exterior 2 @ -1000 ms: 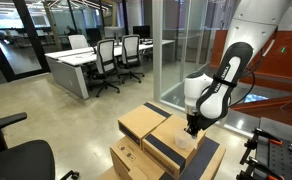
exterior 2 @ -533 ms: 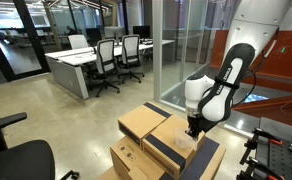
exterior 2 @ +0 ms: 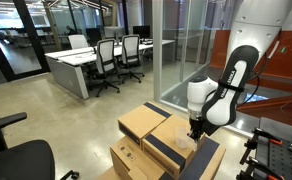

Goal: Twist the water jug around

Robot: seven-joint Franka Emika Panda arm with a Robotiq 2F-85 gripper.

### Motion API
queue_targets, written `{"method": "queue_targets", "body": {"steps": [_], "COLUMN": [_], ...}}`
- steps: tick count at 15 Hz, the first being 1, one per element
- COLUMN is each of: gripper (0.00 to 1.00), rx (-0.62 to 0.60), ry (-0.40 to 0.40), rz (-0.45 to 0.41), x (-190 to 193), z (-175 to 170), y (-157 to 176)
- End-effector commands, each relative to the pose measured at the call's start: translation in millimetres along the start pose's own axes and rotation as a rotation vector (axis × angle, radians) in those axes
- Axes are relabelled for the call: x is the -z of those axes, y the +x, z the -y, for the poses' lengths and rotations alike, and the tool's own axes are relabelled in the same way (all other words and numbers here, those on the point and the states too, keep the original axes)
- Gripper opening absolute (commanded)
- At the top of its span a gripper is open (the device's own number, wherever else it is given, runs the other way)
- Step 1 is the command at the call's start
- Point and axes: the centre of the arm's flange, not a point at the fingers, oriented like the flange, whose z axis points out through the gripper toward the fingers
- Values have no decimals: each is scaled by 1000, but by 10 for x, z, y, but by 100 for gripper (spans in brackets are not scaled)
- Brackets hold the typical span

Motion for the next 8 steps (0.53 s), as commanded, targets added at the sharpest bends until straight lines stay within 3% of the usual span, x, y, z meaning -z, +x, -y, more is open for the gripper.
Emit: {"method": "queue_targets", "body": {"steps": [1, 8], "gripper": [7, 7], "rx": [42, 62], "ry": [-5, 11], "rz": [-26, -42], "x": [10, 54], "z": [-2, 30], "y": [-95, -125]}}
